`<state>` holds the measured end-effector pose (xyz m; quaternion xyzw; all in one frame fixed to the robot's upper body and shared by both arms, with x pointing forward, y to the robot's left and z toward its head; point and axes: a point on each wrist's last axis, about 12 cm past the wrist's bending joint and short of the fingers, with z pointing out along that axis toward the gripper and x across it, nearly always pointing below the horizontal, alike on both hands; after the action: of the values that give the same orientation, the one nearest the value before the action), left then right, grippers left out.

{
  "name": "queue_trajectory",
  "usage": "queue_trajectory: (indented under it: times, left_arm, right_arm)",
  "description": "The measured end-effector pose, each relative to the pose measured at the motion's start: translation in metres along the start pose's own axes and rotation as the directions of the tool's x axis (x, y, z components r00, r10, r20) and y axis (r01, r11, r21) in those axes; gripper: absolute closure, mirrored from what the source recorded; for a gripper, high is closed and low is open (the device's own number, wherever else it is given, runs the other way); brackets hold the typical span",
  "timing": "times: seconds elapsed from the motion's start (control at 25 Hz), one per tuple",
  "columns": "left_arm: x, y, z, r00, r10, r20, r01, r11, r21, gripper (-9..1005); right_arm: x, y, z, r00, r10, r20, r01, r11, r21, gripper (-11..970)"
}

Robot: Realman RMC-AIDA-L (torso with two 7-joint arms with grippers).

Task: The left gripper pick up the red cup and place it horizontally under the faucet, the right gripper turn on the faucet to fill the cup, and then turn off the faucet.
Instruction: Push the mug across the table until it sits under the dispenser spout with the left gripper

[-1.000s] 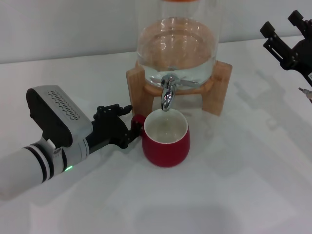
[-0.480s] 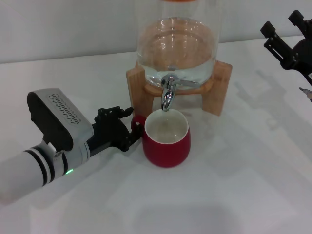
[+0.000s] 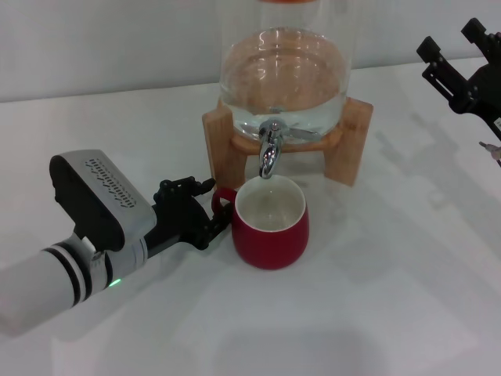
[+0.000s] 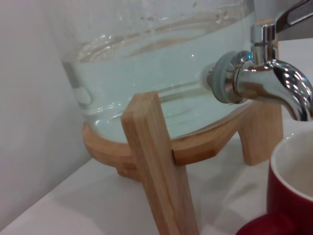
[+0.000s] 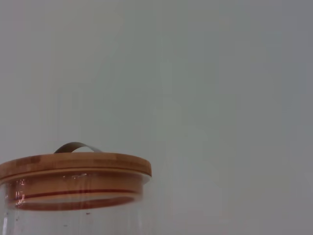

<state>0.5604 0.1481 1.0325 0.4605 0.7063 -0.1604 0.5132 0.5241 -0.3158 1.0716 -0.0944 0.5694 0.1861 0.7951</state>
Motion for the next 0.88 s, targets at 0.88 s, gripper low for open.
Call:
queue_trajectory:
  times: [0.88]
  left_arm:
    - [0.0010,0.0027,-0.0043,1.000,0.018,0.008,-0.018,1.000,-0.025,517]
  right_arm:
    - [0.0011,0.0000,0.0000,1.000,0.000,-0.009,0.000,1.000,0.001,121]
